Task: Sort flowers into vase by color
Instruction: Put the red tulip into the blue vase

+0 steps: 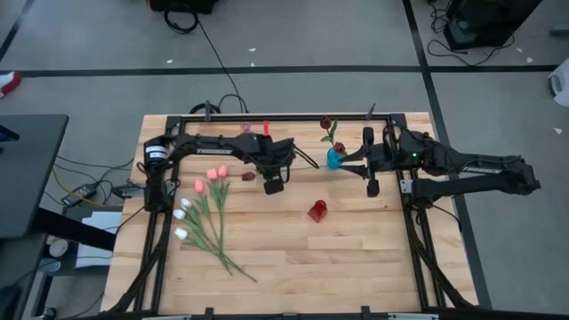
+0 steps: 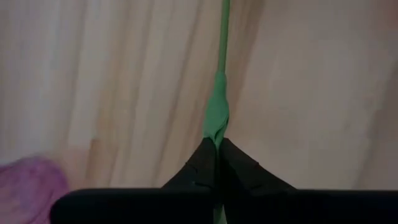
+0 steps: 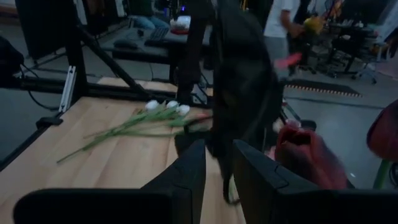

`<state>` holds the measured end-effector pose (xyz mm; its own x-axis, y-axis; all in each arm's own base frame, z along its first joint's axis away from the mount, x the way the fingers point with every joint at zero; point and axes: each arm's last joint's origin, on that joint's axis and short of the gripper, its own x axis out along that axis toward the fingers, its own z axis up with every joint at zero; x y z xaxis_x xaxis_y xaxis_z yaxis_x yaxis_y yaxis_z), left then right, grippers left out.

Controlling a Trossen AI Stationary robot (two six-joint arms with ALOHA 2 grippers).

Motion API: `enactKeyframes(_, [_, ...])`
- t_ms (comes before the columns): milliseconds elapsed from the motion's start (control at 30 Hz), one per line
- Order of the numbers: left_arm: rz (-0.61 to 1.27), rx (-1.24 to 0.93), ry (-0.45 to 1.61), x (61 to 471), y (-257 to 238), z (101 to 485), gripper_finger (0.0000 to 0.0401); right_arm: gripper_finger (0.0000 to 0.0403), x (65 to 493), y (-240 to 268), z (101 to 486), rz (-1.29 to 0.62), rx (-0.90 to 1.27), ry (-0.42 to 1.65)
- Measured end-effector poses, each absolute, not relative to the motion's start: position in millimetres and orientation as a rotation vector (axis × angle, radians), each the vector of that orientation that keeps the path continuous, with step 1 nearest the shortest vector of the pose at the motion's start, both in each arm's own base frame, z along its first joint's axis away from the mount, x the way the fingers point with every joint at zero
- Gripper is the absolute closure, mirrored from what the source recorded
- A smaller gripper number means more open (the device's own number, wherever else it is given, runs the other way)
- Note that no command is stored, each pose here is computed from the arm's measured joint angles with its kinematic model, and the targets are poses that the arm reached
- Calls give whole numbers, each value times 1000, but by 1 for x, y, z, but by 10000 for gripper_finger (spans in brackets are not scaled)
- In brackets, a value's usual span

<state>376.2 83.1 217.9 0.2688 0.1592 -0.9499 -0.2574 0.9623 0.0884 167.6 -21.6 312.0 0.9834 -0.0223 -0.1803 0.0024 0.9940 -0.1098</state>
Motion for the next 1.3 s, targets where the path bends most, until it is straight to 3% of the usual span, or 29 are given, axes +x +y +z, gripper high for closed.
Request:
enactKeyframes(300, [352, -74, 1226, 371, 49, 311, 390, 312, 170, -22, 312, -13, -117, 183])
enactKeyframes(500, [353, -192, 1100, 367, 41, 362, 391, 312, 173, -20, 322, -8, -204, 165])
enactKeyframes(967, [414, -393, 938, 356, 35, 403, 390, 310, 203, 6, 313, -131, -880, 242])
enactKeyframes(1300, [388, -602, 733, 362, 36, 429, 390, 249, 235, 25, 314, -330, -1344, 233])
